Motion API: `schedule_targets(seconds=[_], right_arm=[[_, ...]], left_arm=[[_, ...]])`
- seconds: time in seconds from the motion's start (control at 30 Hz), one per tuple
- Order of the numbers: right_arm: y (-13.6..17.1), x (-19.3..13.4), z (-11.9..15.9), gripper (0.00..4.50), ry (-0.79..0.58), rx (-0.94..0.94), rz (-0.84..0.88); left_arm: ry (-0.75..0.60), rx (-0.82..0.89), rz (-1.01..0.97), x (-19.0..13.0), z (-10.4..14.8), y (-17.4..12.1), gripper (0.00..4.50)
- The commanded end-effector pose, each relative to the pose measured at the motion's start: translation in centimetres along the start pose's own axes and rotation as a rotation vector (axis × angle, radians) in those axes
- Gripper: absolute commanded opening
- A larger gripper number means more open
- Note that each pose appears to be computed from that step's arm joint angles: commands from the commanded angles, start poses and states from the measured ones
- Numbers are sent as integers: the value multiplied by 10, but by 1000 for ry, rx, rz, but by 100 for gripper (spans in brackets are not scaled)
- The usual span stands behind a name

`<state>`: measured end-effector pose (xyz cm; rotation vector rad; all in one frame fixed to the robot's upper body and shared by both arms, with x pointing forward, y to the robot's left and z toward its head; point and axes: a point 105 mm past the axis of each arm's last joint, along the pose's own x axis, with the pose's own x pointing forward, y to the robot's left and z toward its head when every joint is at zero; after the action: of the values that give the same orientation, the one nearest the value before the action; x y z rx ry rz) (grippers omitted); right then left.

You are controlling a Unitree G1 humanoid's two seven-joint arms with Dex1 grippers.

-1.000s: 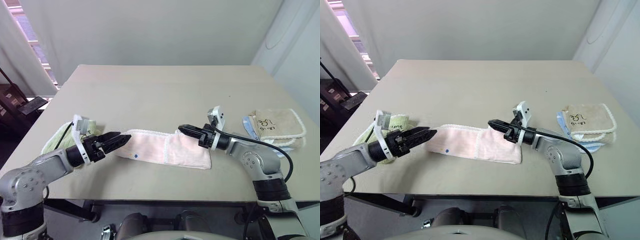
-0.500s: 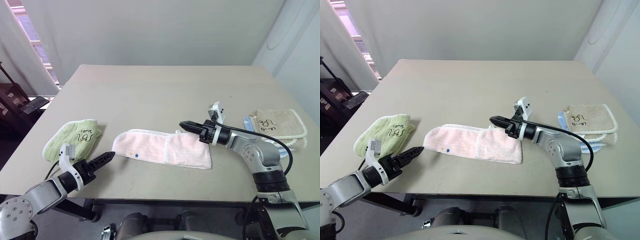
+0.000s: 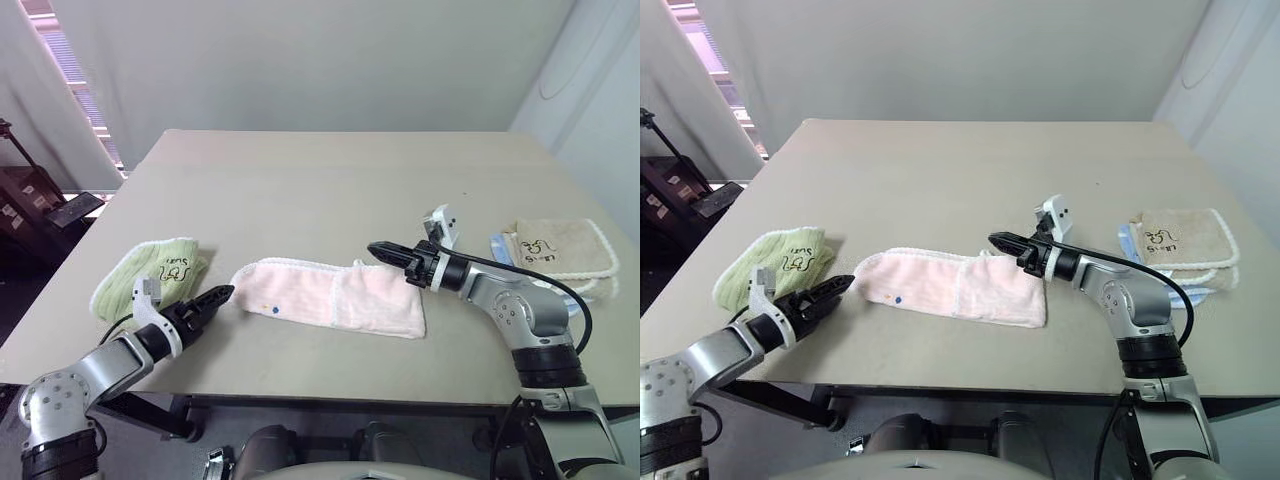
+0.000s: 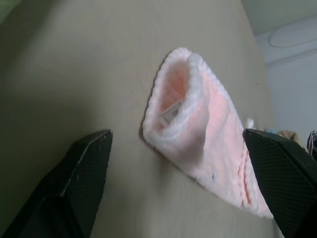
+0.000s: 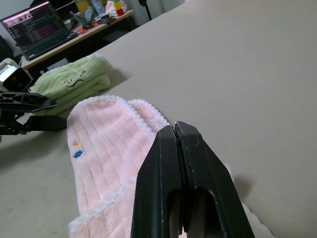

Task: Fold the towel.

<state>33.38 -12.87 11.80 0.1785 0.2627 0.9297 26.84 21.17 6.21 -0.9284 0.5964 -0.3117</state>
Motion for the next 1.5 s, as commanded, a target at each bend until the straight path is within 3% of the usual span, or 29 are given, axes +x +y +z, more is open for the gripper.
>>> schedule_targets(seconds=[0.03, 0.33, 0.37, 0.47, 0.73, 0.8, 0.93, 1.2, 1.5], right_arm=[[0, -6, 20, 0, -60, -57, -25], [-8, -11, 22, 0, -69, -63, -86], [-9, -12, 22, 0, -71, -64, -93], [-11, -13, 21, 0, -74, -65, -107], [-14, -13, 20, 0, -70, -71, -125], [-16, -14, 21, 0, -72, -72, -135], [-17, -16, 20, 0, -71, -75, -142], [-10, -20, 24, 0, -83, -87, -99], [-7, -27, 25, 0, -68, -107, -75]], left_arm=[[51, -21, 7, 24, -8, -1, 446], [122, -45, -37, 48, -21, -14, 446], [120, -48, -30, 49, -21, -13, 429], [129, -33, -42, 48, -21, -15, 356], [146, 5, -62, 46, -17, -24, 57], [136, 26, -73, 45, -13, -28, 1], [119, 79, -54, 39, -5, -29, 1], [191, 298, -238, 14, -7, -72, 1], [192, 452, -269, 12, 7, -94, 1]])
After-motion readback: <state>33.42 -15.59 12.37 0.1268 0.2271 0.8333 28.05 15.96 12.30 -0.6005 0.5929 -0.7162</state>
